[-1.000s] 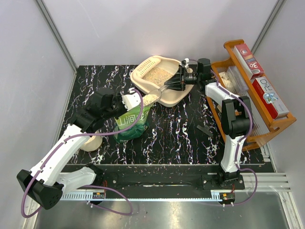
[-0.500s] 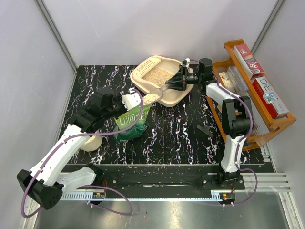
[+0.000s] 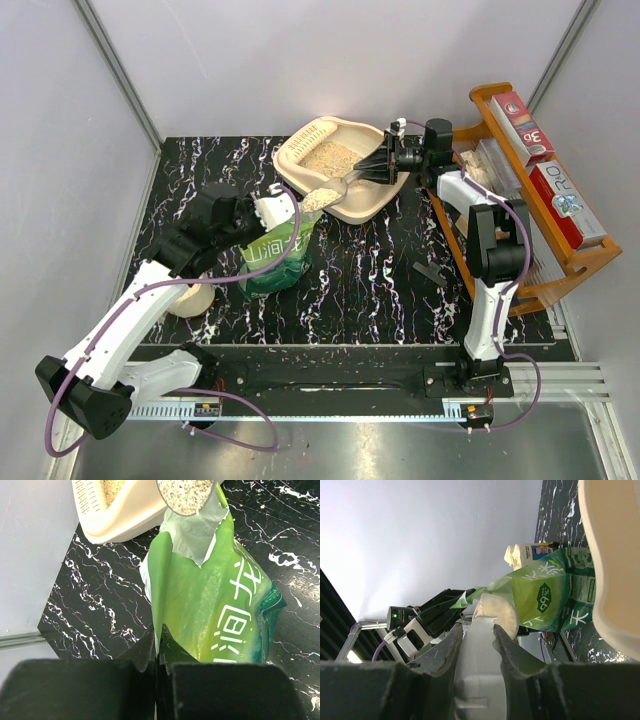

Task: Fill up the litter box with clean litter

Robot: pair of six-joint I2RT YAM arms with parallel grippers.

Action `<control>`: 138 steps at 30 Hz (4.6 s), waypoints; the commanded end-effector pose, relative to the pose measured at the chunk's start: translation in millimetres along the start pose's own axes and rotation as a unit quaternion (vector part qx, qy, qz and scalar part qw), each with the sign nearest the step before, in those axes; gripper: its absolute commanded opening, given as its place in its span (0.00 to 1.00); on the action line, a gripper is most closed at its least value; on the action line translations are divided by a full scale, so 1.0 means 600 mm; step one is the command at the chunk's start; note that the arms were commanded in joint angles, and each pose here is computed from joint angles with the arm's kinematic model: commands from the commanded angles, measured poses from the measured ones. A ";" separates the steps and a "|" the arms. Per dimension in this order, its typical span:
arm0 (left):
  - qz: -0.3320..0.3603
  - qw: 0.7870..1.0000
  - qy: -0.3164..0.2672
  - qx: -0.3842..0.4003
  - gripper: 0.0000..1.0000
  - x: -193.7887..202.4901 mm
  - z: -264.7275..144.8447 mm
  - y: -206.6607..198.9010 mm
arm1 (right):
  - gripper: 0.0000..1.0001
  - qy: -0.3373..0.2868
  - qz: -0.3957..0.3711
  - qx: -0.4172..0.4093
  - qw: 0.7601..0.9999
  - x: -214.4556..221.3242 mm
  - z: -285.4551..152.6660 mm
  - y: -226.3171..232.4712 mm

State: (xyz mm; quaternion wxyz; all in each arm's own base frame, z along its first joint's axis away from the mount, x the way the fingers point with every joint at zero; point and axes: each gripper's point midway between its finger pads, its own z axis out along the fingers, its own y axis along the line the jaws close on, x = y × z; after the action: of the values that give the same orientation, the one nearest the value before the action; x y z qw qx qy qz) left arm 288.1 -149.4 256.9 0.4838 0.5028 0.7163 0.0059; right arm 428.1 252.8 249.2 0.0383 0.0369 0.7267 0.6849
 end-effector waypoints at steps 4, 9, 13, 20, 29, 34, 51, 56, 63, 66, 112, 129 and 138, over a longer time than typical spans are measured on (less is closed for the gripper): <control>0.008 0.999 -0.022 -0.049 0.00 -0.028 -0.016 0.046 | 0.00 -0.012 -0.030 -0.011 0.999 -0.028 -0.020 0.034; 0.006 0.999 -0.020 -0.045 0.00 -0.026 -0.017 0.045 | 0.00 -0.028 -0.029 -0.008 0.999 -0.055 -0.033 0.031; 0.006 0.999 -0.021 -0.037 0.00 -0.027 -0.019 0.040 | 0.00 -0.047 -0.041 -0.005 0.998 -0.086 -0.047 0.034; 0.005 0.999 -0.016 -0.028 0.00 -0.024 -0.024 0.036 | 0.00 -0.080 -0.024 0.012 0.996 -0.140 -0.062 0.004; -0.002 1.000 -0.013 -0.023 0.00 -0.019 -0.028 0.036 | 0.00 -0.176 0.000 0.069 0.982 -0.208 -0.071 -0.030; -0.007 1.000 -0.015 -0.019 0.00 -0.018 -0.029 0.034 | 0.00 -0.213 -0.033 0.104 0.971 -0.233 -0.078 -0.033; -0.017 0.999 -0.040 -0.016 0.00 -0.024 -0.044 0.026 | 0.00 -0.344 -0.230 0.309 0.857 -0.314 -0.107 0.011; -0.022 0.998 -0.055 -0.020 0.00 -0.022 -0.048 0.022 | 0.00 -0.351 -0.249 0.345 0.834 -0.300 -0.116 0.021; -0.022 0.997 -0.071 -0.017 0.00 -0.019 -0.049 0.011 | 0.00 -0.346 -0.311 0.404 0.788 -0.278 -0.134 0.033; -0.023 0.996 -0.078 -0.018 0.00 -0.023 -0.048 0.011 | 0.00 -0.329 -0.356 0.422 0.766 -0.264 -0.132 0.048; -0.049 0.993 -0.104 -0.035 0.00 -0.051 -0.061 0.024 | 0.00 0.005 -0.422 0.283 0.861 0.087 0.163 0.068; -0.113 0.986 -0.122 -0.019 0.00 -0.077 -0.060 0.018 | 0.00 -0.036 -0.372 0.410 0.832 0.103 0.171 -0.036; -0.108 0.988 -0.111 -0.017 0.00 -0.050 -0.034 0.001 | 0.00 -0.028 -0.324 0.404 0.855 0.139 0.197 -0.115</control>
State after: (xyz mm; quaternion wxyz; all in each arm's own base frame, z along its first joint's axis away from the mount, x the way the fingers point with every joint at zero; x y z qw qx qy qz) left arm 266.5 -151.4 258.8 0.5075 0.4179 0.7486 -0.0855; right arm 350.5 383.3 196.1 0.2432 -0.1922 0.8973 0.3142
